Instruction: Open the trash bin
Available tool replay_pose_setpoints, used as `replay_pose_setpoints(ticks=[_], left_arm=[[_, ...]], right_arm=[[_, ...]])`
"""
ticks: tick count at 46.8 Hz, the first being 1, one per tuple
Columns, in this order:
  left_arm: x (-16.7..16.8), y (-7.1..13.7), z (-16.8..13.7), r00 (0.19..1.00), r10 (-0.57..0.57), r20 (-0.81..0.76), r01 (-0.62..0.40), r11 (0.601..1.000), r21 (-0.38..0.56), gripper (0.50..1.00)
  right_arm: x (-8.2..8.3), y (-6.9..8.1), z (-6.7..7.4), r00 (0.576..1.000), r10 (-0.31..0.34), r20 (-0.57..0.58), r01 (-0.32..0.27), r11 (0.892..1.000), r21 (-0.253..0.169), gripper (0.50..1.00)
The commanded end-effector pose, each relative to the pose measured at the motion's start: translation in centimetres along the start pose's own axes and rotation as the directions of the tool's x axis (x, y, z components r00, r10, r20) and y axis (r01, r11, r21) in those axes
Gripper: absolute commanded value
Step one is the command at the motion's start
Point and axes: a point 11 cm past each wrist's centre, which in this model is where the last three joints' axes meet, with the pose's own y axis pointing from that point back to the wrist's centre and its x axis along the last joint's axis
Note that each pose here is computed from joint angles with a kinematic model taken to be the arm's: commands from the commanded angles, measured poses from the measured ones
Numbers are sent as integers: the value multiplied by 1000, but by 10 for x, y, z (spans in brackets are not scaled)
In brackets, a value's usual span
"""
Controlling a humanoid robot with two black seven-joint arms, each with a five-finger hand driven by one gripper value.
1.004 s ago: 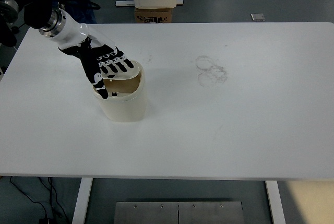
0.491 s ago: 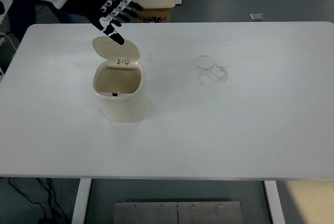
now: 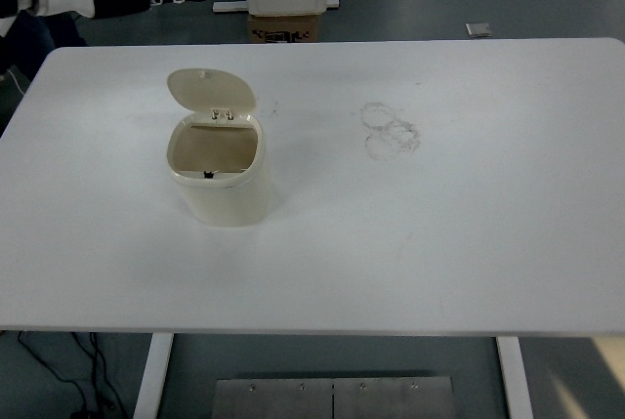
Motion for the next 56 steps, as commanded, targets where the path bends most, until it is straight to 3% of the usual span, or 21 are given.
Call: replay_pose_setpoints(ticks=[1,10,16,29,47,56], left_arm=[[11,-1,-11,998,17,-68,-21,998,-52,1000],[41,2,-43,971,73,-228,-100,989,-110,1000],[61,7,-54,939,104,-328,-172,967,-187,1000],[88,24,-103,875,163,-457,-307,915,-261,1000],[91,12,-186,771,226,-595,-387,909,-155,1000],[91,8,-193,736,220,-641,-405,901,-156,1000]], right_arm=[[0,0,0,1000,0,0,0,1000,0,991],[0,0,0,1000,0,0,0,1000,0,991],[0,0,0,1000,0,0,0,1000,0,991],[0,0,0,1000,0,0,0,1000,0,991],[0,0,0,1000,0,0,0,1000,0,991],[0,0,0,1000,-1,-3,1,1000,-1,991]])
